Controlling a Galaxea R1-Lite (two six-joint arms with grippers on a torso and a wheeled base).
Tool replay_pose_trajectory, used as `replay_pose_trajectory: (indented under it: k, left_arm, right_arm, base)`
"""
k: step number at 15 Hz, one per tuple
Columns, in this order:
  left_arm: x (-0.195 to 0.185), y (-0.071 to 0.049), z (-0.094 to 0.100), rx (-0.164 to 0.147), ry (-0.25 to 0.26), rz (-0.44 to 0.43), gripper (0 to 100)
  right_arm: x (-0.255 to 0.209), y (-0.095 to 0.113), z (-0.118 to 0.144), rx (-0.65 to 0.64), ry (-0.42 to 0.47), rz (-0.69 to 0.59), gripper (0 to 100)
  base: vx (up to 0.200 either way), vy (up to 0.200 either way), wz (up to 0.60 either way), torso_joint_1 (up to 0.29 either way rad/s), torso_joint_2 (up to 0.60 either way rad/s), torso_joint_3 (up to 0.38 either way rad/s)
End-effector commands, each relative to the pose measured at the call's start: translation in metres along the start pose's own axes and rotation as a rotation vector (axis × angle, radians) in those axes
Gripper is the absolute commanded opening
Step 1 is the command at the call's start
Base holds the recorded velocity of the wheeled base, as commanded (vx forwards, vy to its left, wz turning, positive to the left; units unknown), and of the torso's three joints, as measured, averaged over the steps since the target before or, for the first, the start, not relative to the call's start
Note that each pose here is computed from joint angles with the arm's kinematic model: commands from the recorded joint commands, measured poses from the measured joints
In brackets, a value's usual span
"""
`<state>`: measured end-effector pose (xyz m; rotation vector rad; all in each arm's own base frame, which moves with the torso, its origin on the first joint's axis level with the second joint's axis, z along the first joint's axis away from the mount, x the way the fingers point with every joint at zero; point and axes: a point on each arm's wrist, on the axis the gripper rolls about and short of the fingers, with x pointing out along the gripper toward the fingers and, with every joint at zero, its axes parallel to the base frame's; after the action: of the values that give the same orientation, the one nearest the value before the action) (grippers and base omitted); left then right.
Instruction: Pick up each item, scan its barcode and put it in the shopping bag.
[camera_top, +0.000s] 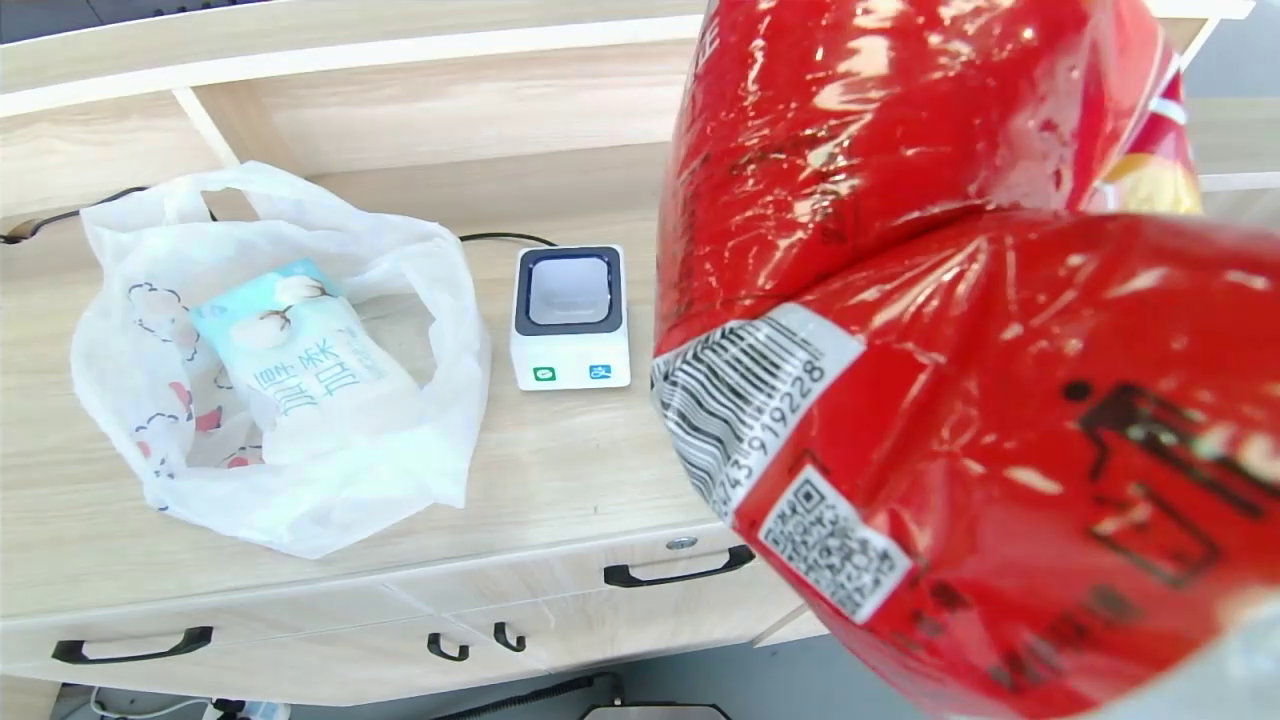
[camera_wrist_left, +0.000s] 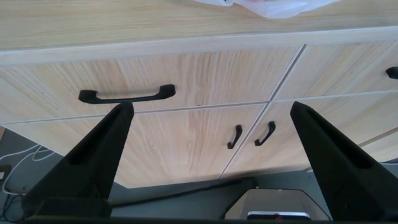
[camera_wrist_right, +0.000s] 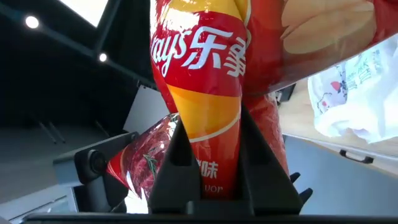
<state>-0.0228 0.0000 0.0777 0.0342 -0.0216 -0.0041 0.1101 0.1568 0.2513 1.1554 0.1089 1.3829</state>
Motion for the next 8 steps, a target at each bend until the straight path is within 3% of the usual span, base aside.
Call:
replay_pose_trajectory:
  k: [1, 8]
  left_arm:
    - [0.0, 0.0, 0.0, -0.001, 0.0, 0.0, 100]
    - [0.0, 0.0, 0.0, -0.001, 0.0, 0.0, 100]
  right_arm:
    - [-0.0002, 0.0005, 0.0002, 0.0, -0.001, 0.003, 0]
    - [-0.0058, -0.0018, -0.0002, 0.029, 0.0, -0.018, 0]
  base:
    - [0.0, 0.0, 0.0, 0.0, 0.0, 0.0]
    - [0.0, 0.0, 0.0, 0.0, 0.0, 0.0]
